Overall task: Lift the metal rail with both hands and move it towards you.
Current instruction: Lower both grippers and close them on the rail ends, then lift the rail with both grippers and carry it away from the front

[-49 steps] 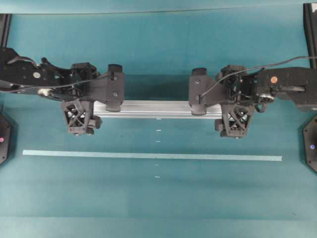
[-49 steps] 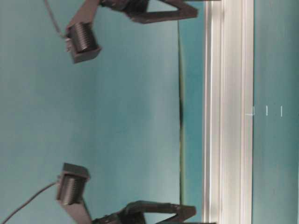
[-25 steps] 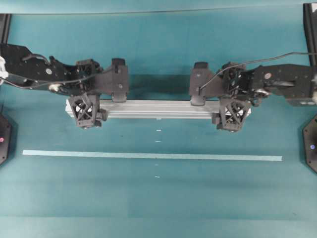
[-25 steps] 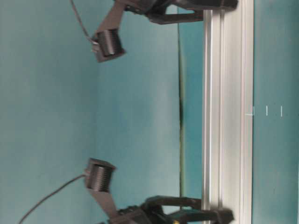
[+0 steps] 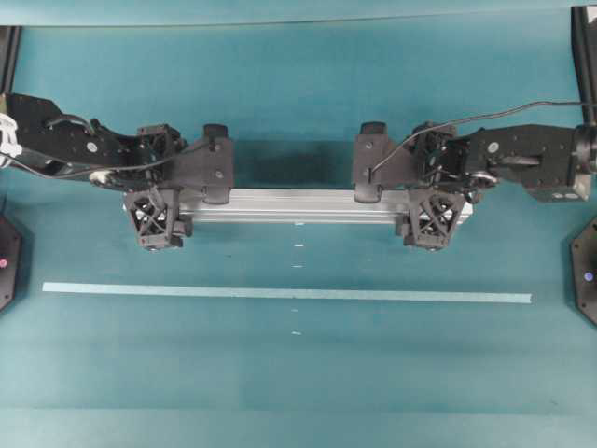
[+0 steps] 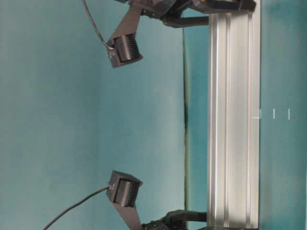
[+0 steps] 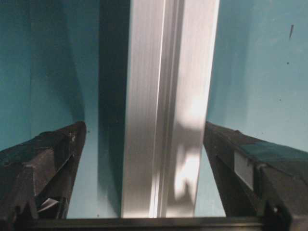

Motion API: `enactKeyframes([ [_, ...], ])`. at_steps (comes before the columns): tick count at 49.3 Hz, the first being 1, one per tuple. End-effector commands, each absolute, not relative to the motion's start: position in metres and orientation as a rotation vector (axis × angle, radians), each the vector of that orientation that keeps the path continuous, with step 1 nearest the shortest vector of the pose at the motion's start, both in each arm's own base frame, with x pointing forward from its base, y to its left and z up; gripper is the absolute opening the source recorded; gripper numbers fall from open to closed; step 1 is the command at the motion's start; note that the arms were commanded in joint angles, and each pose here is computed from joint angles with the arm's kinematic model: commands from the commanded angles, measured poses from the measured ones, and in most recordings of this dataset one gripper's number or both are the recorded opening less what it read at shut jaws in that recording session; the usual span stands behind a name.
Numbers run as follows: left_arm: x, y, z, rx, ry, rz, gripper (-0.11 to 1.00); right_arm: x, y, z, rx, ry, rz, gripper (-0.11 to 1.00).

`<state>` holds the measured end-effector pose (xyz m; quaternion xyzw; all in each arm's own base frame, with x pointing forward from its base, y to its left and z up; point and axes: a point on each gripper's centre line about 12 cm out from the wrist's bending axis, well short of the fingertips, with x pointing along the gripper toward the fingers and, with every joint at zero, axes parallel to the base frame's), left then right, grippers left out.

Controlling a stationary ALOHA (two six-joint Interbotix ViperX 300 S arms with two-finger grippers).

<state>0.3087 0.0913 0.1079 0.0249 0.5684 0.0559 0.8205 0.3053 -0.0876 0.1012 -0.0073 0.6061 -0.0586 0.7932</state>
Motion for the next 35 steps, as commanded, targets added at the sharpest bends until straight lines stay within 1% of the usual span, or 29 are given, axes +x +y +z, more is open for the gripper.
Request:
enactKeyframes([
  [1, 0.3115, 0.0928, 0.1098, 0.057, 1.191, 0.124, 0.94, 0.3066, -0.0877, 0.0978, -0.013, 1.307, -0.124, 0.98],
  [14, 0.3120, 0.0928, 0.1086, 0.057, 1.183, 0.125, 0.93, 0.3058, -0.0865, 0.0965, 0.000, 1.318, -0.125, 0.98],
  [21, 0.3131, 0.0931, 0.1090, 0.058, 1.180, 0.125, 0.90, 0.3054, -0.0859, 0.0935, 0.013, 1.327, -0.126, 0.96],
  [24, 0.3131, 0.0931, 0.1090, 0.060, 1.180, 0.123, 0.83, 0.3053, -0.0848, 0.0932, 0.014, 1.335, -0.123, 0.92],
  [27, 0.3136, 0.0932, 0.1094, 0.062, 1.179, 0.123, 0.71, 0.3051, -0.0837, 0.0923, 0.015, 1.344, -0.120, 0.83],
  [33, 0.3139, 0.0933, 0.1097, 0.059, 1.179, 0.124, 0.41, 0.3054, -0.0853, 0.0927, 0.020, 1.340, -0.126, 0.54],
  [35, 0.3143, 0.0934, 0.1101, 0.060, 1.177, 0.125, 0.34, 0.3053, -0.0863, 0.0928, 0.022, 1.339, -0.129, 0.45],
])
